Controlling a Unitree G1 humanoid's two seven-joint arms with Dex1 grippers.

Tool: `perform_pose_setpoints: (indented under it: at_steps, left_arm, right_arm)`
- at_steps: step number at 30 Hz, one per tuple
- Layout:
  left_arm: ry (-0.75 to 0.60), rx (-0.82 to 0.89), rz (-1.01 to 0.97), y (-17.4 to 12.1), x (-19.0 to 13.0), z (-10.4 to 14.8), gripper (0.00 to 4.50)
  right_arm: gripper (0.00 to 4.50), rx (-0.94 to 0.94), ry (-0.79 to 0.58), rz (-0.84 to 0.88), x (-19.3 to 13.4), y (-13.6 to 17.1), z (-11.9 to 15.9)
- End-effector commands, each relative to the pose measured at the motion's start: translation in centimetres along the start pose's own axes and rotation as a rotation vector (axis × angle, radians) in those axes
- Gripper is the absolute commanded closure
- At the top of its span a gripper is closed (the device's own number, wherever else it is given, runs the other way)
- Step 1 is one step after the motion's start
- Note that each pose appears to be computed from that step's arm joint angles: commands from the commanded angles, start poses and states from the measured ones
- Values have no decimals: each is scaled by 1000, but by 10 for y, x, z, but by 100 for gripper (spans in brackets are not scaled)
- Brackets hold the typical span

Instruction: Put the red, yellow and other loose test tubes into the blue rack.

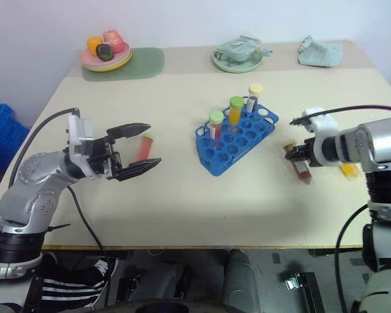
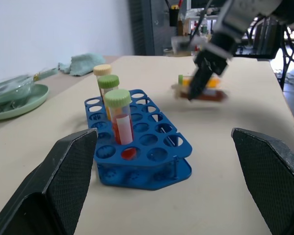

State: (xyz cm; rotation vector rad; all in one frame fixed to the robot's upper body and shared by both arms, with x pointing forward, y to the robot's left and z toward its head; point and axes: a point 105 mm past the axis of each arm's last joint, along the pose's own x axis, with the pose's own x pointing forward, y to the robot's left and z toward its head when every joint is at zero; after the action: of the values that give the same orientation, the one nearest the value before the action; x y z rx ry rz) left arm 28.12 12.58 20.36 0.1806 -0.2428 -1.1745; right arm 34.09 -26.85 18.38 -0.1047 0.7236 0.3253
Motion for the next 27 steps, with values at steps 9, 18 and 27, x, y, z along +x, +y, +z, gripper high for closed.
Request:
perform_pose_setpoints:
  at_steps: [9,18,27]
  left_arm:
    - [-26,53,-10,11,3,12,0]
    - [-42,38,4,16,5,8,0]
    - [-28,33,6,17,6,7,0]
  right_arm:
    - [353,-137,-886,36,-45,23,85]
    - [353,-43,-1190,-1,-21,40,82]
    - [353,-91,-1243,-97,22,39,76]
